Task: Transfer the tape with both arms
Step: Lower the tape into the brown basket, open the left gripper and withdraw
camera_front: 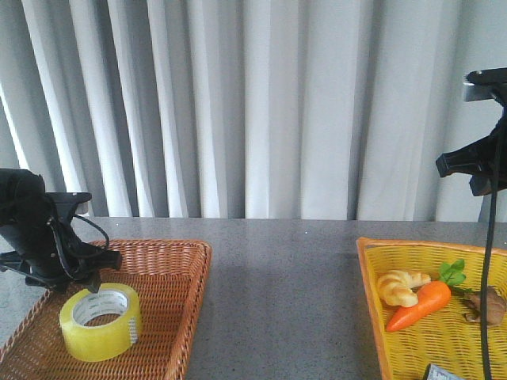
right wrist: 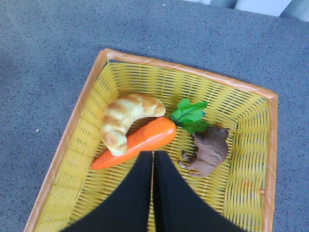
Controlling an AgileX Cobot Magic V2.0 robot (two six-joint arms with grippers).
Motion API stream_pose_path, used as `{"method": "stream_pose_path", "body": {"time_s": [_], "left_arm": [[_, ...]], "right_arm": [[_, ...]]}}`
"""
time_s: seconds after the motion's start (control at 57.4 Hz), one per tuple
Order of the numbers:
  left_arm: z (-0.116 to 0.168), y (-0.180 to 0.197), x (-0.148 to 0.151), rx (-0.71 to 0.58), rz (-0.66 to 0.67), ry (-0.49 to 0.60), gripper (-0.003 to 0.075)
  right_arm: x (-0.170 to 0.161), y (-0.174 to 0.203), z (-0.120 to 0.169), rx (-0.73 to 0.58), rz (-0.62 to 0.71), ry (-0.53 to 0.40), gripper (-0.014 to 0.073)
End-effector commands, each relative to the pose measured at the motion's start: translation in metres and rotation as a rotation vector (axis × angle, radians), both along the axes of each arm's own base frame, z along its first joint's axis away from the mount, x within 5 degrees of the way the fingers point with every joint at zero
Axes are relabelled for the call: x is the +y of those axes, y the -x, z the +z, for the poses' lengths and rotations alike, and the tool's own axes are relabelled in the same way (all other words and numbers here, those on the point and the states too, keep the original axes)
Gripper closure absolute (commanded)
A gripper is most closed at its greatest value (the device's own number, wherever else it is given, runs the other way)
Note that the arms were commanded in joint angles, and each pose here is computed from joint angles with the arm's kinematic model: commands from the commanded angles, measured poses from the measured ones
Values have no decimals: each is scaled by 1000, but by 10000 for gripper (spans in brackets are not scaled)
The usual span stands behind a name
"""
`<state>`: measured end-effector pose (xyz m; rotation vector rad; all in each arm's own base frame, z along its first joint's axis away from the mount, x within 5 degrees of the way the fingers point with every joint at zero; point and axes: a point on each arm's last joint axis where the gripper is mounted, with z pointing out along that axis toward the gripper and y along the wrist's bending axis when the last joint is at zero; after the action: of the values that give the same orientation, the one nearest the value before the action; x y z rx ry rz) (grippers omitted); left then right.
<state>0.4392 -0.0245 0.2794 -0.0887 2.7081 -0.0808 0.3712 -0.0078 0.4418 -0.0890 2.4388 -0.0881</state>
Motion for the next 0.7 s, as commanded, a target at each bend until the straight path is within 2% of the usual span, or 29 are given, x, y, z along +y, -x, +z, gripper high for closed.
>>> {"method": "stream_pose_path", "body": {"time_s": [0.0,0.296,0.471,0.68], "left_arm": [[31,5,-4,-101,-6,24,321],[27,4,-12,-94,-19,36,316],[18,2,-17,-63,-24,41,270],[28,7,-32,-83,-82,55,270]], "right_arm": [[-2,15,27,-115,-7,10,602],[-2,15,27,-115,-7,10,602],[-2,15,27,-111,-7,10,602],[-2,15,27,-111,-7,10,602]]}}
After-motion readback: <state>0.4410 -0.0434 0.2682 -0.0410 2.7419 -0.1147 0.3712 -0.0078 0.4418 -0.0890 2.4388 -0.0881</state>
